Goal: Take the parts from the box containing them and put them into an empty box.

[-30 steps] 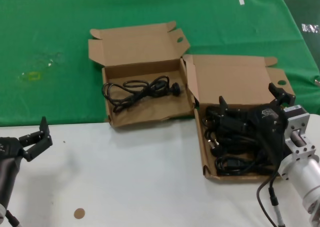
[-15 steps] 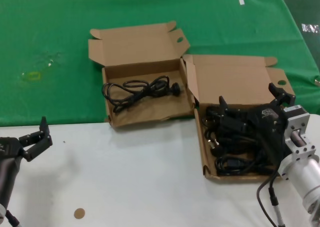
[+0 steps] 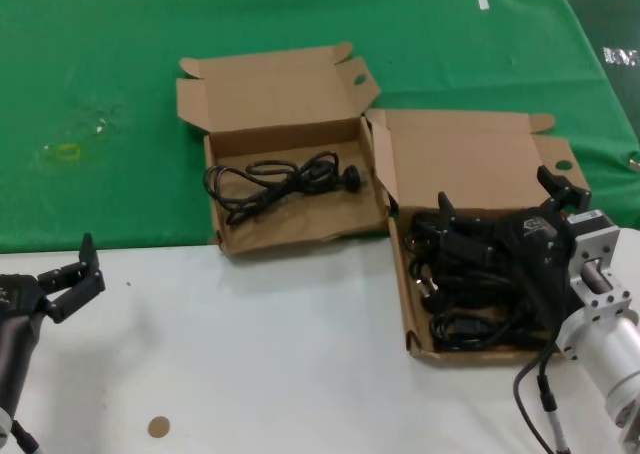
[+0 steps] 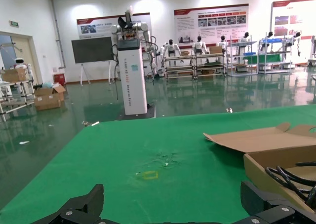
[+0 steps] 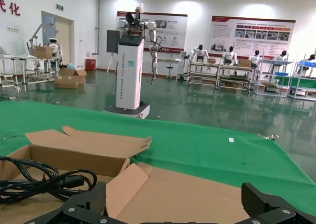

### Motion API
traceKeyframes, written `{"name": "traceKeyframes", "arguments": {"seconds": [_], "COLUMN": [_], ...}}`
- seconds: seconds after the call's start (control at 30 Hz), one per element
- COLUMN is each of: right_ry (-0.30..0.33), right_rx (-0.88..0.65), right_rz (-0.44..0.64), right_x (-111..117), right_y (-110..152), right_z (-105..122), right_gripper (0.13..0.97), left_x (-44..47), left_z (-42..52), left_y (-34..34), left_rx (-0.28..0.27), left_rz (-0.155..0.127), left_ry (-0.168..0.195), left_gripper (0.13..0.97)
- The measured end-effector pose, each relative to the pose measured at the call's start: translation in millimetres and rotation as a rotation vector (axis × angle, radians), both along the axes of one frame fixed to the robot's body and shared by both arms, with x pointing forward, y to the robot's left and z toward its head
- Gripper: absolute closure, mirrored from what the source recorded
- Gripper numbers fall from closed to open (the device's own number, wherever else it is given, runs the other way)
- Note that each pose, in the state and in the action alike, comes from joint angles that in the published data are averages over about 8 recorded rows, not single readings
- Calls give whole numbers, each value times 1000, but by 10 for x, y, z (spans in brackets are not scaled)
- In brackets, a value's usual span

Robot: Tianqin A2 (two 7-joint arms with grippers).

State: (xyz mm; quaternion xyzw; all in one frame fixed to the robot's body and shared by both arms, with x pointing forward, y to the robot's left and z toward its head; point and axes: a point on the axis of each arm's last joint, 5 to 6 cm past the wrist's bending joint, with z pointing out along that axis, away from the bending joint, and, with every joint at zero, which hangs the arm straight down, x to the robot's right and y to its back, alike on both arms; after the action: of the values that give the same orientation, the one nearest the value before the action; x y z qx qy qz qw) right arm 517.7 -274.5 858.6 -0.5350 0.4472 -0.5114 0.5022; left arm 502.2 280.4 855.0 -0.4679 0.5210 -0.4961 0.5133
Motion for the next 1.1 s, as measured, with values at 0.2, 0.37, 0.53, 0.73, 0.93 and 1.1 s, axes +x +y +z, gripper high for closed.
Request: {"name": "traceKeyframes", "arguments": {"seconds": [0.2, 0.37, 0.53, 0.73, 0.93, 1.1], "right_ry": [0, 0, 0, 0, 0, 0], "right_rx": [0, 0, 0, 0, 0, 0], "right_rz": [0, 0, 0, 0, 0, 0], "right_x": [0, 0, 0, 0, 0, 0], "right_y": [0, 0, 0, 0, 0, 0], "right_z": [0, 0, 0, 0, 0, 0], "right_gripper": [130, 130, 130, 130, 130, 130], "left_x": [0, 0, 0, 0, 0, 0], "left_z": [0, 0, 0, 0, 0, 0], "left_y": [0, 0, 0, 0, 0, 0], "left_rx": [0, 0, 0, 0, 0, 0], "left_rz": [0, 0, 0, 0, 0, 0], "left_ry": [0, 0, 0, 0, 0, 0], "left_gripper": [132, 132, 132, 132, 132, 132]}}
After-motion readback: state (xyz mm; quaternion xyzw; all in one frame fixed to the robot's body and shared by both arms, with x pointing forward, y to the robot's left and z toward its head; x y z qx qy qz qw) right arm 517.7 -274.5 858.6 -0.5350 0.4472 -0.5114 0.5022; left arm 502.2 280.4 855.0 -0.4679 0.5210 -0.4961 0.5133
